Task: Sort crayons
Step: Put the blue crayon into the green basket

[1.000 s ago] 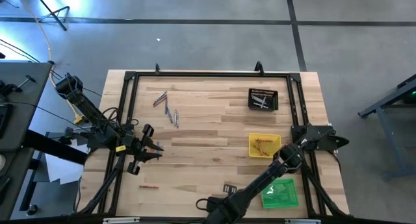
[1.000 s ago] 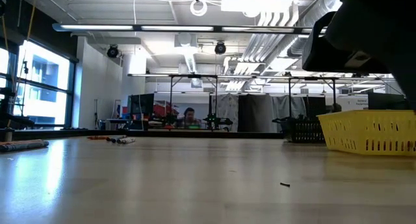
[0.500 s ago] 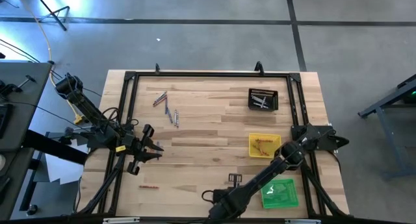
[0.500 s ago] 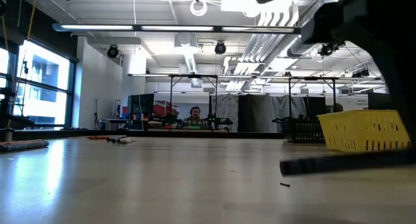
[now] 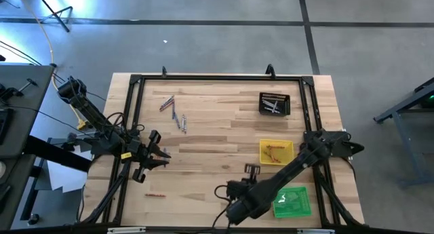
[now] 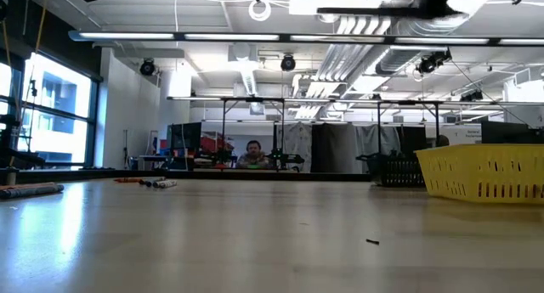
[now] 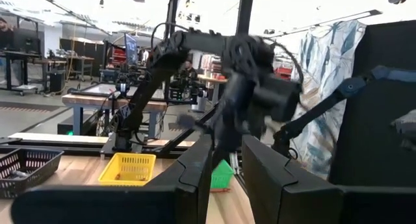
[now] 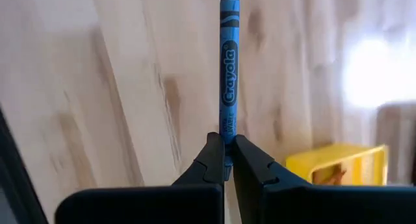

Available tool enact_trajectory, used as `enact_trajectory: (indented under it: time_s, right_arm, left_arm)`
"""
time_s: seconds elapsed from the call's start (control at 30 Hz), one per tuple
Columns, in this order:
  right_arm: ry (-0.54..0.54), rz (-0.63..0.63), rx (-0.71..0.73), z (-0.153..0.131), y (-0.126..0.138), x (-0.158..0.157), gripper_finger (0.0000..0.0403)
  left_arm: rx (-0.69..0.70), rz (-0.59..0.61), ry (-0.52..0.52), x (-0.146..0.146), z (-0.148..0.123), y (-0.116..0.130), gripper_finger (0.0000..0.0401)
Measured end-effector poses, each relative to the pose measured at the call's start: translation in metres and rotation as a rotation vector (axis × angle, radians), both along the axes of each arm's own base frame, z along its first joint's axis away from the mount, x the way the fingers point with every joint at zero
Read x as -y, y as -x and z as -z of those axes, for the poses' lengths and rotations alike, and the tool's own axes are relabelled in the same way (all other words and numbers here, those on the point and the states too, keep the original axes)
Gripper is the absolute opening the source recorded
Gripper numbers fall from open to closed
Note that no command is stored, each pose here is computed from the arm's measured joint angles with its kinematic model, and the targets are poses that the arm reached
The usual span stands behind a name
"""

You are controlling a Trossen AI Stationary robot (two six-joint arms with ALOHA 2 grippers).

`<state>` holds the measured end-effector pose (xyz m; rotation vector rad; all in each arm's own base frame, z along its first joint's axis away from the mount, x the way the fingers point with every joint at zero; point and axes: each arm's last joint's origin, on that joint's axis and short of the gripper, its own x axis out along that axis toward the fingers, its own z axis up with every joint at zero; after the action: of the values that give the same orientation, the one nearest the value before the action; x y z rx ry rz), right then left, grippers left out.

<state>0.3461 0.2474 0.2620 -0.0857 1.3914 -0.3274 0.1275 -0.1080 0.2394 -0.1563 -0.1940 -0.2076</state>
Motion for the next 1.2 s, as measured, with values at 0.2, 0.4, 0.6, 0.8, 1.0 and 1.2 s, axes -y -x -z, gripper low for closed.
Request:
enact_trajectory:
  time_s: [0.2, 0.4, 0.6, 0.8, 1.0, 1.2]
  right_arm:
    - [0.073, 0.054, 0.165, -0.033, 0.017, 0.014, 0.0]
    - [0.086, 0.205, 0.238, -0.029, 0.062, 0.036, 0.0]
    - [-0.105, 0.3, 0.47, -0.021, 0.105, 0.043, 0.0]
    - [-0.28, 0.42, 0.522, -0.007, 0.138, 0.042, 0.0]
    - [-0.418, 0.496, 0.37, 0.001, 0.162, 0.024, 0.0]
    - [-0.523, 0.6, 0.233, 0.002, 0.19, 0.004, 0.0]
  left_arm:
    - [-0.007, 0.004, 0.018, 0.0, 0.0, 0.0, 0.0074]
    - [-0.022, 0.006, 0.013, 0.0, 0.002, 0.0, 0.0074]
    - [-0.018, 0.0, -0.011, 0.0, 0.002, 0.0, 0.0074]
    - [-0.017, -0.001, -0.015, 0.0, 0.002, 0.0, 0.0074]
    - [-0.017, -0.001, -0.015, 0.0, 0.002, 0.0, 0.0074]
    - [-0.017, -0.001, -0.014, 0.0, 0.002, 0.0, 0.0074]
